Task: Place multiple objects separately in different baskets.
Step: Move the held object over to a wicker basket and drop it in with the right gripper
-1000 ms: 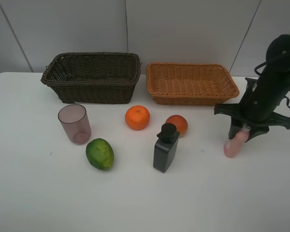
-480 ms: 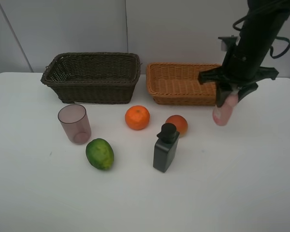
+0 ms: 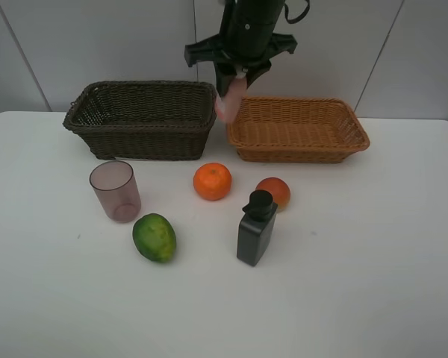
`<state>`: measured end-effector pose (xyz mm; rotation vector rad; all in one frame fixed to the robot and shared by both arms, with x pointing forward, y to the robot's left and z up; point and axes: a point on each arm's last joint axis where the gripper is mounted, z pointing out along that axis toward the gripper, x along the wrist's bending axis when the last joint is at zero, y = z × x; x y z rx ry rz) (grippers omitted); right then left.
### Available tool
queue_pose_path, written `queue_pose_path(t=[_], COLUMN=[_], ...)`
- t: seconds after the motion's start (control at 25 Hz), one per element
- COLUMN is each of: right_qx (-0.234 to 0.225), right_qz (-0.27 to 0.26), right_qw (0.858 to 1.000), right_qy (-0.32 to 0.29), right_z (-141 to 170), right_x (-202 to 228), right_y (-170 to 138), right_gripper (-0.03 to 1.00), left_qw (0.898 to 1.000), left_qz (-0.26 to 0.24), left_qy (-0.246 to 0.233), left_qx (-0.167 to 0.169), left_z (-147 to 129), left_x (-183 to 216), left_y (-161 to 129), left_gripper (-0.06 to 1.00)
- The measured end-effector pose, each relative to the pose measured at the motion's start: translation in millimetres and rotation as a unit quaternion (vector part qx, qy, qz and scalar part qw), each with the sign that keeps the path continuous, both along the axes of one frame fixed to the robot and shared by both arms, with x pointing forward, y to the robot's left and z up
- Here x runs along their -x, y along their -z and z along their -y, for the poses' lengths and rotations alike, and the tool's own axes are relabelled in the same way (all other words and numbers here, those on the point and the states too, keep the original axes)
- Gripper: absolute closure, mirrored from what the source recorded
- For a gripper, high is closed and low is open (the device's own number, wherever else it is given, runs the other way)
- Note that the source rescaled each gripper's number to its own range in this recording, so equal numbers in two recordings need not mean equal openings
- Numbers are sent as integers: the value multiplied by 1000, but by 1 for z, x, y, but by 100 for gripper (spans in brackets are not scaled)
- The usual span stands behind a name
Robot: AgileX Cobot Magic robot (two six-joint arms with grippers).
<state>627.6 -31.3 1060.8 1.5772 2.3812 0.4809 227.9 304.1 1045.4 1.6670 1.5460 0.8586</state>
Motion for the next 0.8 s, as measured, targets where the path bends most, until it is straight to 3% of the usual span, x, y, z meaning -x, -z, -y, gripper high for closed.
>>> queue_pose_path(t=[0.16,0.4,0.8], right_qx=[-54,-125,-135], right_qz=[66,140,149], right_qw=[996,982,978], right_qy=[-28,-40,-47], right_z=[-33,-54,-73], right_x=[-10,-32,-54], right_y=[0,19,92], right_gripper=[97,97,97], left_qw=[1000,1000,1000], left_qz=[0,0,0], left_qy=[0,0,0], left_qx=[0,0,0], left_z=[0,0,0], left_x=[0,0,0], left_y=[0,0,0], left_gripper=[-5,-5,-5])
